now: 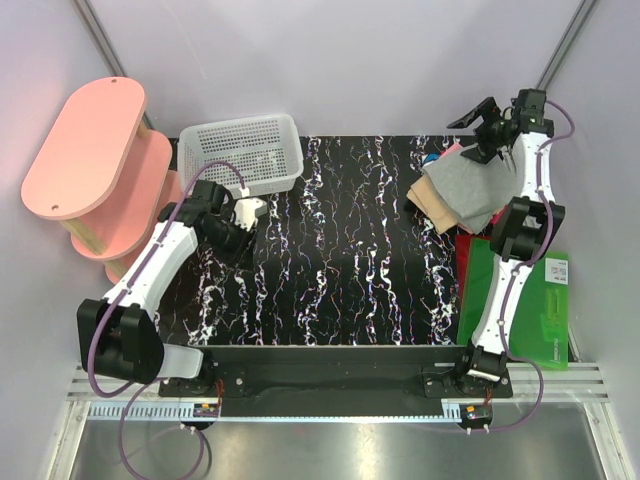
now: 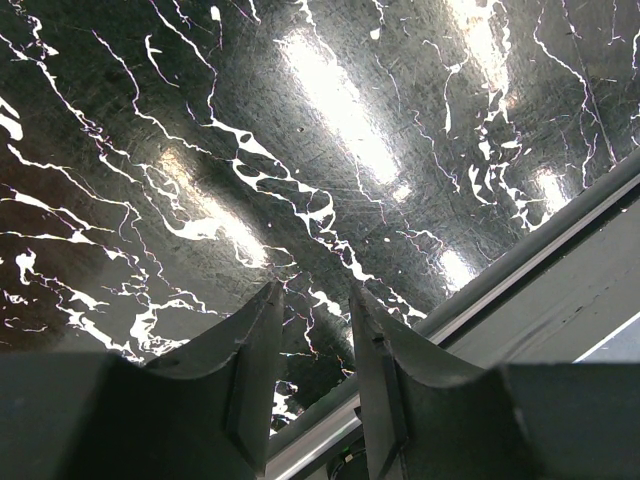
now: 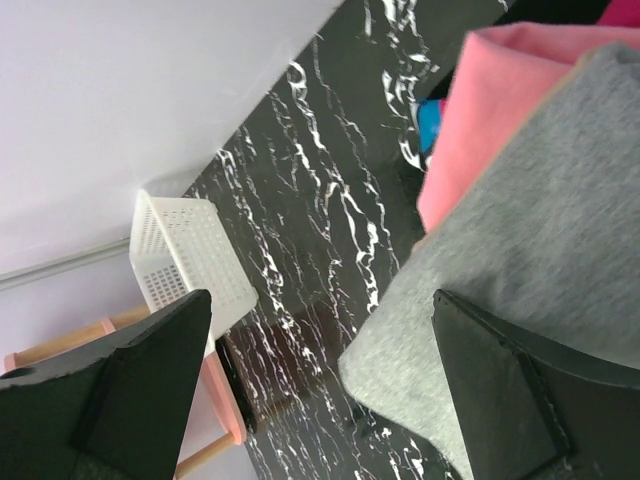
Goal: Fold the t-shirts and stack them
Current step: Put the neatly folded tshirt into the corner of the board with the right arm
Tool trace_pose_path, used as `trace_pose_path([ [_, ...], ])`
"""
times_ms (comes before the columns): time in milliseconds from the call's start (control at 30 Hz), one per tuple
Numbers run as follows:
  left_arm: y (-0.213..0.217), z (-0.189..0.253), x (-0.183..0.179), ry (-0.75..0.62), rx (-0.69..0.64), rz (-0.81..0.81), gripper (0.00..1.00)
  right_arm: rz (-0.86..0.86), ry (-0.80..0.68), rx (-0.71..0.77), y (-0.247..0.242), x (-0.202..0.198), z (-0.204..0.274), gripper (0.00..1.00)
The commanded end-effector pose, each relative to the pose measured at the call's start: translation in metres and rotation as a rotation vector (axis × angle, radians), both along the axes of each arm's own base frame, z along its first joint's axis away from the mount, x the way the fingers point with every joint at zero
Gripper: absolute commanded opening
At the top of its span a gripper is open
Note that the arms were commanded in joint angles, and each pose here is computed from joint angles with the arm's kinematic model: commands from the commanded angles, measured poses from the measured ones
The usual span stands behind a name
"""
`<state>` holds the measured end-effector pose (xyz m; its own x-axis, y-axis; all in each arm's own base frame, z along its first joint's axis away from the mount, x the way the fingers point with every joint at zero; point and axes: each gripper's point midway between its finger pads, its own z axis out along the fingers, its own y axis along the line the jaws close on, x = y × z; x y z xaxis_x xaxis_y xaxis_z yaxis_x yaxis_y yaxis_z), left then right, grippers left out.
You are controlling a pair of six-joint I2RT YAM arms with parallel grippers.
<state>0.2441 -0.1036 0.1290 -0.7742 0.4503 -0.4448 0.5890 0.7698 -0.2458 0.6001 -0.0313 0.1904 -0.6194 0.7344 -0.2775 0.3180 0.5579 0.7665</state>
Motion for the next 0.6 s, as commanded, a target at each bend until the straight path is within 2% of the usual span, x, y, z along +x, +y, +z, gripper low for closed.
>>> trace_pose_path([
  [0,-0.003,0.021,0.011,-0.079,-0.030,0.011,0.38,0.011,0.094,0.018,0.000,-0.004,-0.046,1.00],
  [133,-0.002,0.032,0.009,-0.106,-0.035,0.017,0.38,0.007,0.141,0.026,0.000,-0.007,-0.062,1.00],
  [200,-0.002,0.038,0.009,-0.123,-0.037,0.020,0.38,0.013,0.131,0.038,0.003,-0.007,-0.050,1.00],
  [300,-0.002,0.053,0.005,-0.148,-0.045,0.025,0.38,0.064,0.022,0.033,0.024,-0.009,0.013,1.00],
  [333,-0.001,0.061,0.002,-0.166,-0.048,0.026,0.38,0.083,-0.049,0.019,0.032,-0.016,0.052,1.00],
  [400,0.000,0.078,-0.001,-0.211,-0.058,0.036,0.39,0.141,-0.125,0.004,0.062,-0.031,0.097,1.00],
  [433,0.001,0.084,-0.002,-0.228,-0.062,0.045,0.40,0.179,-0.209,-0.035,0.078,-0.051,0.140,1.00],
  [467,0.002,0.095,-0.001,-0.260,-0.063,0.055,0.43,0.206,-0.202,-0.050,0.091,-0.065,0.144,1.00],
  [500,0.002,0.105,-0.003,-0.290,-0.076,0.069,0.46,0.261,-0.289,-0.115,0.116,-0.093,0.181,1.00],
  [567,0.001,0.118,-0.004,-0.322,-0.095,0.086,0.52,0.301,-0.254,-0.171,0.137,-0.122,0.170,1.00],
])
